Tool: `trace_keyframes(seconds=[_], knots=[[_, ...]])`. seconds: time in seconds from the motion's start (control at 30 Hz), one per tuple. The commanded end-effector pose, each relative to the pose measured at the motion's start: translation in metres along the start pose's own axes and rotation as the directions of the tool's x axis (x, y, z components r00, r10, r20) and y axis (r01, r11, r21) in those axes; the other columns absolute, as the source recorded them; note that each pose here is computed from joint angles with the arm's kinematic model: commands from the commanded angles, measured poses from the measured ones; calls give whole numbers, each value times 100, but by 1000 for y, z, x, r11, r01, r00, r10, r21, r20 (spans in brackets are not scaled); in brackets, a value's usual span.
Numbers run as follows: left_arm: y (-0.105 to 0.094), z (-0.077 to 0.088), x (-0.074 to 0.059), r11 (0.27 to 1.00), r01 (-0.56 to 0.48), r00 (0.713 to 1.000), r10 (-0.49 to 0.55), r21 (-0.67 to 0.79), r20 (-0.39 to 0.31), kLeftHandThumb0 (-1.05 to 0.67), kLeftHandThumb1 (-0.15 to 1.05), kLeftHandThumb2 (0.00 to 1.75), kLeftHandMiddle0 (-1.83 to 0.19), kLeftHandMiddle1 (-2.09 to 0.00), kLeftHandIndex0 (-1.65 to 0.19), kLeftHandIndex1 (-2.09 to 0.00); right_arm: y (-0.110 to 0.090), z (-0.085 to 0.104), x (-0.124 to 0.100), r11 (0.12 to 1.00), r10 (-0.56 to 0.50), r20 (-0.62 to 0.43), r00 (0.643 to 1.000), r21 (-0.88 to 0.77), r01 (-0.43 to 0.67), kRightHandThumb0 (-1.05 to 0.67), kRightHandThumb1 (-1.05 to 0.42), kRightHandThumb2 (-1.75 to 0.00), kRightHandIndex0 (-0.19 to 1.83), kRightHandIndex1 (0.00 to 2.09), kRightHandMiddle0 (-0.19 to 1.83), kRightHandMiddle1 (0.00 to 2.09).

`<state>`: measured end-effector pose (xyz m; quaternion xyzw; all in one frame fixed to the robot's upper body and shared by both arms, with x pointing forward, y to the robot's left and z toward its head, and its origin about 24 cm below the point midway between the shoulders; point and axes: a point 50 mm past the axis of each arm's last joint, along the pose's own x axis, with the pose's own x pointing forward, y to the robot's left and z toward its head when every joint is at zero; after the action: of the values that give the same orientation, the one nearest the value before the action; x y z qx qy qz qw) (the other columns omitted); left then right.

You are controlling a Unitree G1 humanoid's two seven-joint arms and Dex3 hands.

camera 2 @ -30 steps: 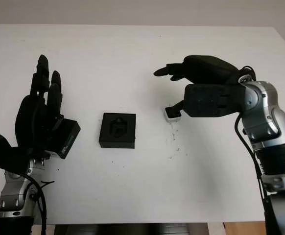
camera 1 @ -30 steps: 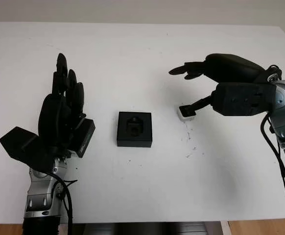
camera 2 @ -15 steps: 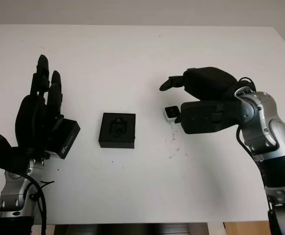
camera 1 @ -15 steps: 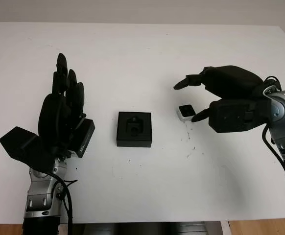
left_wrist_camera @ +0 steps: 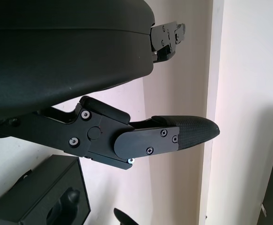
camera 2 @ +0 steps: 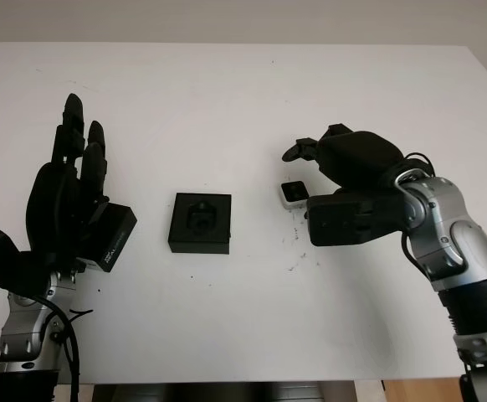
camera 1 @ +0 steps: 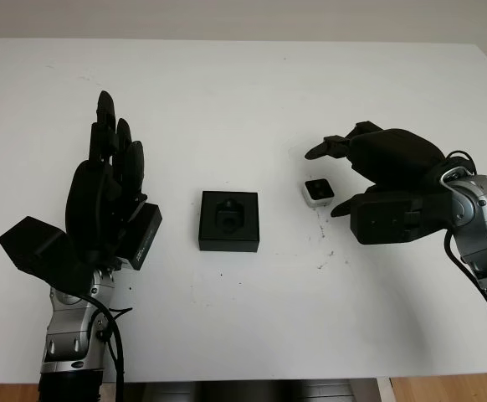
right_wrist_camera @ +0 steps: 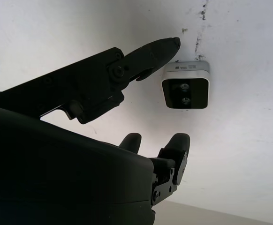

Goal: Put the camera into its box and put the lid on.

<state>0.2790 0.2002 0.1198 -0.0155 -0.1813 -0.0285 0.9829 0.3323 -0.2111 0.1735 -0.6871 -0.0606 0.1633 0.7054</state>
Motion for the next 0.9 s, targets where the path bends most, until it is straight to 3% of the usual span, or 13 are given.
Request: trace_keyframes(seconds=[0.0,0.17,0.27,0.6,0.87], knots=[[0,4,-1,1000,2,1000,-3,13,12,-73,105,52,19,0,19,0,3,-1,0,1000,5,-3,1000,-1,-5,-54,-87,-6,-19,128,0,86],[1,3,-1,1000,2,1000,-2,15,11,-73,105,52,19,0,19,0,9,-6,0,999,11,-12,1000,31,-11,-53,-89,-5,-4,101,2,89],[2,3,-2,1000,-2,1000,2,11,12,-73,105,52,19,0,19,0,12,-9,0,997,21,-7,1000,72,-20,-54,-89,-5,0,97,4,90],[2,3,-2,1000,-3,1000,3,-3,11,-73,105,50,19,0,19,0,23,-15,2,982,33,-6,999,188,-32,-53,-87,-5,-4,107,3,101],[1,3,-3,1000,-1,1000,1,8,7,-72,105,51,19,0,19,0,28,-17,2,969,28,8,1000,246,-30,-48,-87,-5,-6,127,7,101]])
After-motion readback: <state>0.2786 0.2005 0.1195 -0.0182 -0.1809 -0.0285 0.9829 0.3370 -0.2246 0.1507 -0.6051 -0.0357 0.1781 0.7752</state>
